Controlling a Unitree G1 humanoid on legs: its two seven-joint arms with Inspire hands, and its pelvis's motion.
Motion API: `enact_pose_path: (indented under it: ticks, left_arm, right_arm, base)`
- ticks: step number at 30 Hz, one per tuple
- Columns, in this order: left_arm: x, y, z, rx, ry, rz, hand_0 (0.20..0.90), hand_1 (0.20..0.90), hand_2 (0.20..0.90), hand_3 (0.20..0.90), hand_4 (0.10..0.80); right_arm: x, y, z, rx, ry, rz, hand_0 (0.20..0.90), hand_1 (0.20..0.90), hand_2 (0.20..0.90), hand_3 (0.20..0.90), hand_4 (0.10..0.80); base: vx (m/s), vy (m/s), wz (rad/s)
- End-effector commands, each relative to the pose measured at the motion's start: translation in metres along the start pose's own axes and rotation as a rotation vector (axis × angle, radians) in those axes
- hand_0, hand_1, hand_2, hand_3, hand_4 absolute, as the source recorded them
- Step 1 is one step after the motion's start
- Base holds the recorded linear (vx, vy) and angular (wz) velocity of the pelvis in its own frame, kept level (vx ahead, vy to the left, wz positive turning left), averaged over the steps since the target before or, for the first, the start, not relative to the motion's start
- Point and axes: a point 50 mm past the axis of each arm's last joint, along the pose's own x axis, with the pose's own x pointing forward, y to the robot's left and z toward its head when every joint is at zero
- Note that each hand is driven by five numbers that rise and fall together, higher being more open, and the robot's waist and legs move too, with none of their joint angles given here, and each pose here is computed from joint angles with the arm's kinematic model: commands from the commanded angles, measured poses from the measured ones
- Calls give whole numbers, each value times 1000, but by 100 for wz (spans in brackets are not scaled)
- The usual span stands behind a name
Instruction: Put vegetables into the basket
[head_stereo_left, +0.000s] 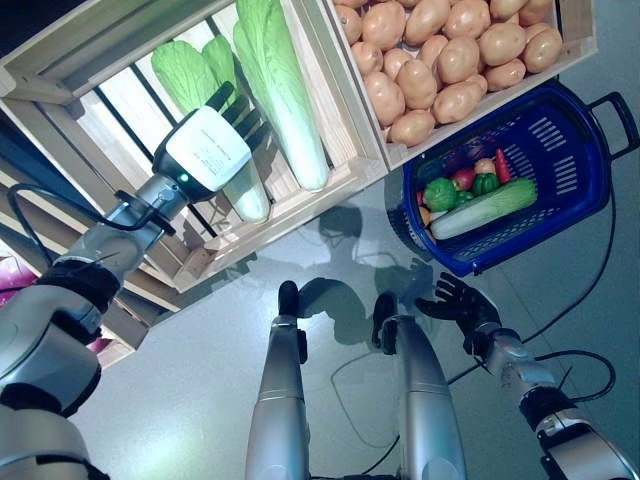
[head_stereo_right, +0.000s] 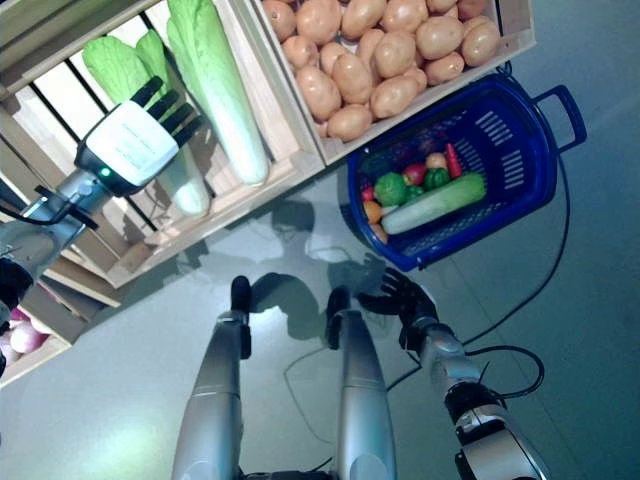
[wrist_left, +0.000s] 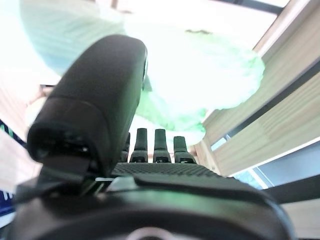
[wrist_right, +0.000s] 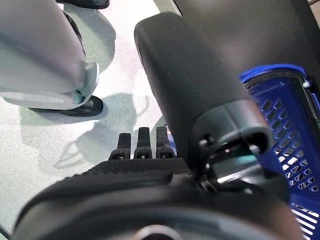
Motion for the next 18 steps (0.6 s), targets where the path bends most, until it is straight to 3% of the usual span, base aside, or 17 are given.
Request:
enact_pose_path:
  ticks: [1,18]
  left_arm:
    - [6,21,-57,114,185,54,900,900,900,900,800]
    - [5,12,-48,163,73,44,900,900,900,900,800]
  right_arm:
    - [-10,-40,27,12,-112,-81,900,900,900,900,800]
    - [-8,-44,45,6,-156,-91,900,900,900,900,800]
  base:
    - [0,0,0]
    - [-2,6,0]
